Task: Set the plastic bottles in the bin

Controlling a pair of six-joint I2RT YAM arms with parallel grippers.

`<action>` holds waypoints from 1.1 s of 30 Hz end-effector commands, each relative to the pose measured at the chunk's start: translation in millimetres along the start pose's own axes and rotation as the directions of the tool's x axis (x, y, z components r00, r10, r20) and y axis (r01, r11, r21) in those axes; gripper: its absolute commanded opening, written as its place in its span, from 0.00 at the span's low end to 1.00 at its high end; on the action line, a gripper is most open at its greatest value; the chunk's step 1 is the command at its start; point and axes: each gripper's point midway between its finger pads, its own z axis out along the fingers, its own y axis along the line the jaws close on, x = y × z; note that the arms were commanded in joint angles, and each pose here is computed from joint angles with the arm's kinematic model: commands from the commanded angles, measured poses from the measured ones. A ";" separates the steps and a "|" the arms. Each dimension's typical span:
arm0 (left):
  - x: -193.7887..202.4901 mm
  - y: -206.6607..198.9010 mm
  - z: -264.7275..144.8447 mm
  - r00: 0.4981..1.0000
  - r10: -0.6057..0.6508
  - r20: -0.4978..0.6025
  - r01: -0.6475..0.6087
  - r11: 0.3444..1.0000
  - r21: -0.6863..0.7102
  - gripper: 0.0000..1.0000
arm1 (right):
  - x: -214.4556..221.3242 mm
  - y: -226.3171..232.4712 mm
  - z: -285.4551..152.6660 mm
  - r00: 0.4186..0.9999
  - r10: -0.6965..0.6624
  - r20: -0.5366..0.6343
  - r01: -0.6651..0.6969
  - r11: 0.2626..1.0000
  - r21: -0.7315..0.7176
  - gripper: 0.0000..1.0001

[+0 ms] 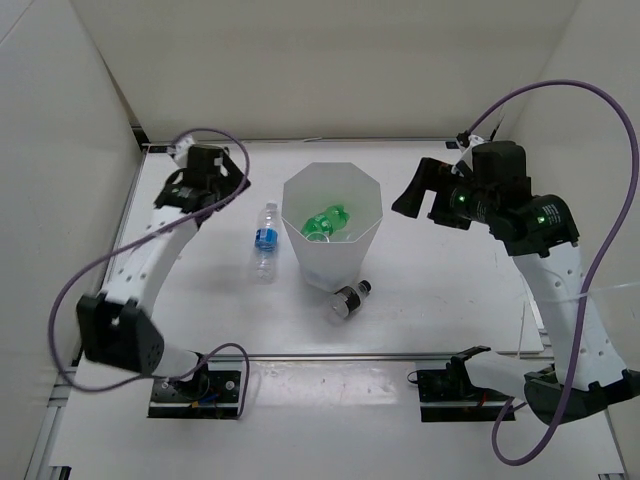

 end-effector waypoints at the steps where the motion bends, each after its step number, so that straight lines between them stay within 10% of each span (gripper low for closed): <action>1: 58.0 14.5 44.1 0.984 0.017 -0.177 -0.026 0.999 -0.046 1.00 | -10.1 13.5 -4.2 0.999 -0.013 0.030 0.014 0.998 -0.063 1.00; 20: 199.9 29.6 112.1 0.830 0.256 -0.496 -0.274 0.961 0.038 0.98 | 15.1 9.5 -15.8 0.999 -0.037 -0.014 0.036 0.995 -0.091 1.00; 23: 201.5 32.1 106.4 0.826 0.256 -0.502 -0.271 0.962 0.044 0.75 | 16.9 6.3 -13.3 0.999 -0.035 -0.019 0.033 0.996 -0.078 1.00; 33: 4.1 -66.1 -13.5 0.991 0.137 -0.015 -0.131 0.974 0.186 0.65 | 26.9 -11.7 -3.1 0.999 0.008 -0.043 -0.009 1.000 -0.015 1.00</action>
